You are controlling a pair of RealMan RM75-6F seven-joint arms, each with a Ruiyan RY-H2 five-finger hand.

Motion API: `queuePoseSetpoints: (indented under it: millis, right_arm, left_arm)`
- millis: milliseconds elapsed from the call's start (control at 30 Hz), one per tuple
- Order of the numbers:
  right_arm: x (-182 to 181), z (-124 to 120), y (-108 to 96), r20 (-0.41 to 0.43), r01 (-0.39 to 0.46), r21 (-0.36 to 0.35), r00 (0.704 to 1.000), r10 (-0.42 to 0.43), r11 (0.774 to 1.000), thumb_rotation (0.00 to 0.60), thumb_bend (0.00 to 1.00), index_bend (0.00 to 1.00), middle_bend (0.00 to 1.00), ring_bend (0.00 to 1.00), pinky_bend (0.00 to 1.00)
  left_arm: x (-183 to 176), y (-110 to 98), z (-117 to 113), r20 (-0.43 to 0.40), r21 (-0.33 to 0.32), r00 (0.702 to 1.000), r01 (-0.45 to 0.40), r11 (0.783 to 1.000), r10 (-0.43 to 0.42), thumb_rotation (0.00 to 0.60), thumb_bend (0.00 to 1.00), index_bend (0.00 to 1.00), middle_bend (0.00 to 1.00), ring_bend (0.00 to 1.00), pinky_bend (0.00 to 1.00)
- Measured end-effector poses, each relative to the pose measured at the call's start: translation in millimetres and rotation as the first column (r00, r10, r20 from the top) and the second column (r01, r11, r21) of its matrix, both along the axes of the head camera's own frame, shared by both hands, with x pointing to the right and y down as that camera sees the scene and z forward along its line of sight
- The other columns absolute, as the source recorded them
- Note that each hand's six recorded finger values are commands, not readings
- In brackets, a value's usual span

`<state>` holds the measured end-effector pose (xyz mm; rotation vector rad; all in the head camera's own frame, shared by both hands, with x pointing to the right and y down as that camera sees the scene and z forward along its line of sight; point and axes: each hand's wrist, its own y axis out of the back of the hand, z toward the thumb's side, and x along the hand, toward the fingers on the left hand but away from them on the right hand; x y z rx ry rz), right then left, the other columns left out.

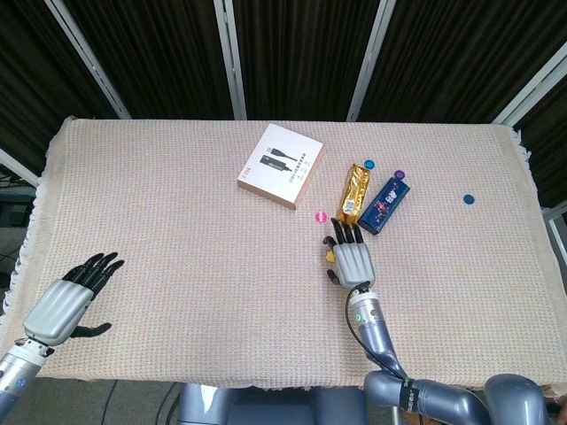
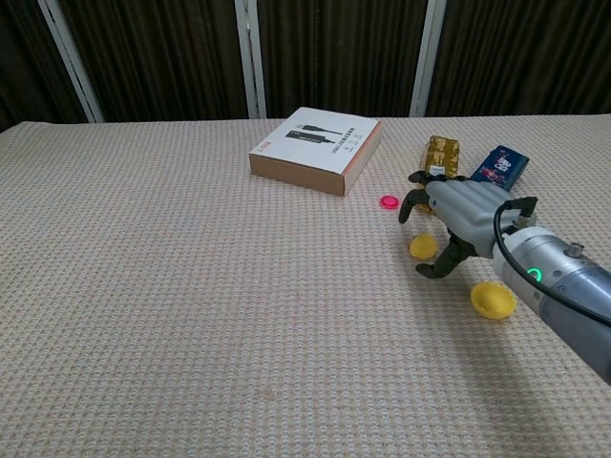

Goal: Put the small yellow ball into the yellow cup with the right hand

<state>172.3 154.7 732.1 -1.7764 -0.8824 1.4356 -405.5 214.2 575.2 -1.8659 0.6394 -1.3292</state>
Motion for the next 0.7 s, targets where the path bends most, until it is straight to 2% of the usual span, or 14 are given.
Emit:
queuePoseSetpoints:
  millis: [267,700]
  right_arm:
    - [-11.1,1.0,0.0,-0.009,0.030,0.005,1.000,-0.030,1.000,0.600,0.22,0.33,0.00,0.00,0.00]
    - [-3.7,9.2,-7.1,-0.015,0.028,0.003,0.999,-0.028,1.000,0.600,0.25,0.35,0.00,0.00,0.00]
  left_arm:
    - [-0.9,-0.2,-0.7,-0.006,0.002,1.000,0.007,1.000,-0.007,0.600,0.00,0.00,0.00,0.00,0.21]
    - [0.9,0.6,-1.6,-0.017,-0.004,1.000,0.002,1.000,-0.002,0.600,0.00,0.00,0.00,0.00,0.21]
